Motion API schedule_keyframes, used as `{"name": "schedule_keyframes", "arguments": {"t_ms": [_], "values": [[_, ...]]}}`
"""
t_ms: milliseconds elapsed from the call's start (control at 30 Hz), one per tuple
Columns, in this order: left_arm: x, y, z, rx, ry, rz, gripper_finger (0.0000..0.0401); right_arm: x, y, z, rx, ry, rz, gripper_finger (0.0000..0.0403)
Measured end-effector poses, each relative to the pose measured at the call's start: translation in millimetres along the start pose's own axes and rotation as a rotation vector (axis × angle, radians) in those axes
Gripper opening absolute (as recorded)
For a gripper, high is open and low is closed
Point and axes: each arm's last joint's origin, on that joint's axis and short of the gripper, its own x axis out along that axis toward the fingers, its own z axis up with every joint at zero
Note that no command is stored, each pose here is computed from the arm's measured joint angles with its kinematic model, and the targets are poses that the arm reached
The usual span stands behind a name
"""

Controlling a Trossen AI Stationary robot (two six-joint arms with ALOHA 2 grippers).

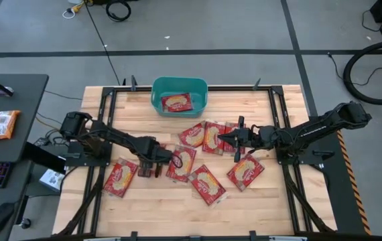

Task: Sort popcorn bags into baskets
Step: Put the popcorn bag into the green bin

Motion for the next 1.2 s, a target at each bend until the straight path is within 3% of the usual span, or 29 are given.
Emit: {"name": "schedule_keyframes", "arguments": {"t_ms": [300, 433, 567, 667, 767, 833, 1200], "values": [[5.7, 19.5, -4.2, 0.296, 0.082, 0.372, 0.0143, 0.0, 0.0, 0.1, 0.0, -0.001, 0.001, 0.0013], [-0.8, 19.4, 0.1, 0.379, 0.08, 0.432, 0.0143, 0.0, 0.0, 0.1, 0.0, -0.001, 0.001, 0.0013], [-11.6, 26.5, 12.8, 0.183, -0.025, 0.274, 0.0143, 0.0, 0.0, 0.0, 0.0, -0.001, 0.001, 0.0013], [-18.0, 37.5, 23.1, -0.069, -0.12, 0.176, 0.0143, 0.0, 0.0, 0.0, 0.0, 0.0, 0.001, 0.0013], [-21.0, 47.1, 31.0, -0.362, -0.211, 0.14, 0.0144, 0.0, 0.0, 0.0, 0.0, 0.0, 0.001, 0.0013], [-19.8, 49.6, 32.0, -0.497, -0.224, 0.112, 0.0148, 0.0, 0.1, 0.0, 0.0, 0.0, 0.001, 0.0013], [-7.0, 35.7, 38.8, -0.676, -0.219, 0.139, 0.0241, 0.0, 0.1, -0.1, 0.0, 0.001, 0.002, 0.0013]]}}
